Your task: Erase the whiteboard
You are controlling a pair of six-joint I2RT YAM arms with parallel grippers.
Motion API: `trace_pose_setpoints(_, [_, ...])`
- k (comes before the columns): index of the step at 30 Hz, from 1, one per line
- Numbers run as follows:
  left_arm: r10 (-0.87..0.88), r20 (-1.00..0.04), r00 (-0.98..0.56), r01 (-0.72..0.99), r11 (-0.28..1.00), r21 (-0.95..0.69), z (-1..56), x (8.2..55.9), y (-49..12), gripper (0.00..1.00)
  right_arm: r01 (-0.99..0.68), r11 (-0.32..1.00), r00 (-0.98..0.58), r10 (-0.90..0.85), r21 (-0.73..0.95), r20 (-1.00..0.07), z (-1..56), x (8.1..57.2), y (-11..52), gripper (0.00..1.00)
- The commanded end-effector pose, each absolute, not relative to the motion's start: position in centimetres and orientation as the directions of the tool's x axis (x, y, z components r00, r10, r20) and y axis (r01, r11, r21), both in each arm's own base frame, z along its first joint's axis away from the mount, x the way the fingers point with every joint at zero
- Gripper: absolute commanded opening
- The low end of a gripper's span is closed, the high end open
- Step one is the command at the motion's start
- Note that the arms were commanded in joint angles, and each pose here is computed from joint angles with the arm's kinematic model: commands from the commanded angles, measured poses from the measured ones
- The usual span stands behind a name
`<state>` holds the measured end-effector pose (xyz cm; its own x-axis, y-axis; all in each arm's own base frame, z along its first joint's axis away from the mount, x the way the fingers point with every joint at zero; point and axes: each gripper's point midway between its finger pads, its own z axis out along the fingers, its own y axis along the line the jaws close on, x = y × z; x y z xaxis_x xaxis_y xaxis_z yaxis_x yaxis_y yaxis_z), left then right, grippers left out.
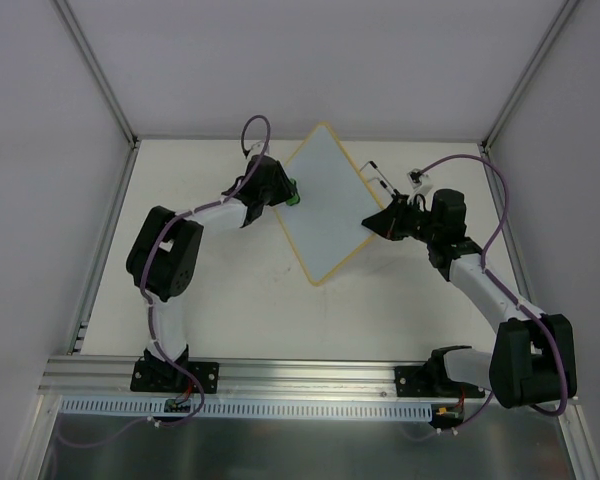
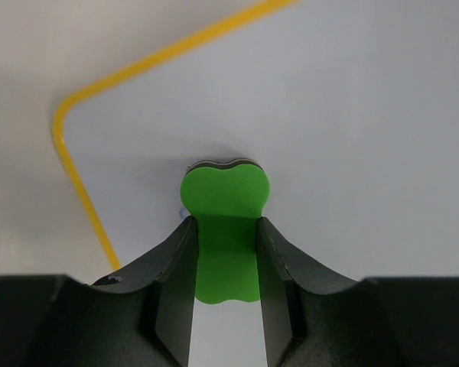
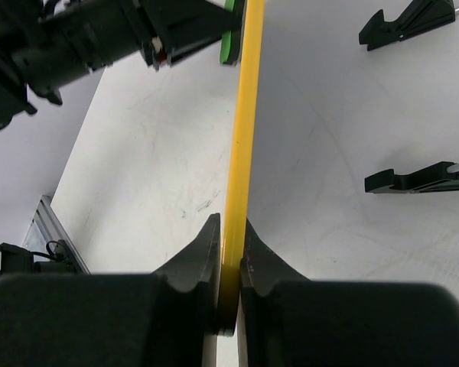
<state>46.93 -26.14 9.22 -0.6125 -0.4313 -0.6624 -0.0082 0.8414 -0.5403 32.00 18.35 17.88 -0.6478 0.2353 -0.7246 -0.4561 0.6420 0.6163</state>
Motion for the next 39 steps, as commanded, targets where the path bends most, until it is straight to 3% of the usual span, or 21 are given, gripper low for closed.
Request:
trace_pose_setpoints(1, [-0.371,-0.677,-0.636,0.035,0.862,-0.506,8.6,49.3,-26.4,0.0,-0.651,0.537,-0.603,0.066,0.537,-0.795,17.9,28.7,20.5,0.0])
trace_pose_setpoints(9, [-0.393,-0.644,-0.656,0.012,0.848,-0.529,7.8,53.2,-24.9,0.0,-0.652,0.532,-0.607,0.06,0.54,-0.792,18.4,28.6,20.6,0.0])
trace_pose_setpoints(15, [-0.406,-0.58,-0.706,-0.052,0.847,-0.529,5.4,50.8,-24.0,0.0,-0.646,0.538,-0.612,0.059,0.541,-0.789,18.2,28.9,20.6,0.0])
trace_pose_setpoints(32, [-0.251,-0.581,-0.774,0.186,0.787,-0.588,8.3,43.2,-34.4,0.0,-0.661,0.532,-0.606,0.038,0.529,-0.795,17.8,29.3,20.9,0.0])
trace_pose_setpoints(39, [-0.386,-0.519,-0.763,0.024,0.785,-0.619,6.6,44.5,-30.2,0.0,-0.657,0.535,-0.609,0.039,0.531,-0.792,17.6,29.2,20.8,0.0])
